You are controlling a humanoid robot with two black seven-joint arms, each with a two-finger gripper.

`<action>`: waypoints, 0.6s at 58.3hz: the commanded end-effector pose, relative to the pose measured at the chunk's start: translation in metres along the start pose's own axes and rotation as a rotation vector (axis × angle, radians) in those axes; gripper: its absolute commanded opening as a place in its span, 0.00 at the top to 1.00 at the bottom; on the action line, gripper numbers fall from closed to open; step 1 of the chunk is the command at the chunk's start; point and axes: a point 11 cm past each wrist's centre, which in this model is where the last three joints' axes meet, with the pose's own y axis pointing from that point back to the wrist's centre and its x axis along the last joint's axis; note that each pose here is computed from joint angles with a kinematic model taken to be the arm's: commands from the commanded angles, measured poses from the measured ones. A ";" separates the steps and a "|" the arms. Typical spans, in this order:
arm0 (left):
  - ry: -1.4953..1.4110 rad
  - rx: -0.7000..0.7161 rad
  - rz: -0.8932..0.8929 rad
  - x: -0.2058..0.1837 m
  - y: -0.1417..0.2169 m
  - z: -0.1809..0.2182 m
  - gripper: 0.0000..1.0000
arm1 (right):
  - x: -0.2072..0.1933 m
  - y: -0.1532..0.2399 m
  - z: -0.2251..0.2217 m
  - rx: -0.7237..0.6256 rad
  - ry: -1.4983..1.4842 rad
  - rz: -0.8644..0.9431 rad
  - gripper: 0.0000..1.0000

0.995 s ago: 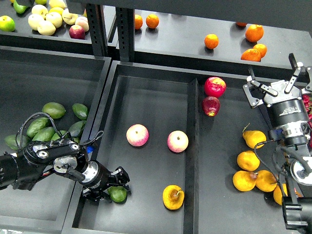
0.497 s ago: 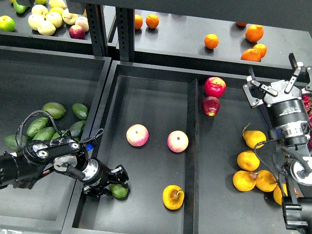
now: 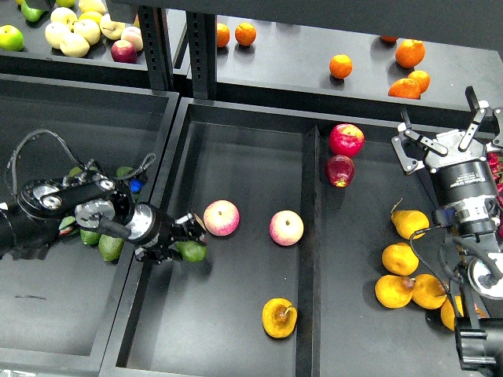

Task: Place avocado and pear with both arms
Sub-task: 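Carry the avocado with the left gripper into the avocado bin and release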

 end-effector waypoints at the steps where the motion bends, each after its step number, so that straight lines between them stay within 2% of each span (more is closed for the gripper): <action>1: 0.046 0.041 0.054 0.023 0.011 -0.026 0.37 | 0.000 0.001 0.000 0.000 0.000 -0.002 0.00; 20: 0.179 0.137 0.180 0.066 0.027 -0.076 0.37 | -0.002 0.000 0.001 -0.003 0.002 -0.018 0.00; 35: 0.251 0.194 0.221 0.076 0.028 -0.107 0.36 | -0.003 0.000 0.001 -0.004 0.002 -0.021 0.00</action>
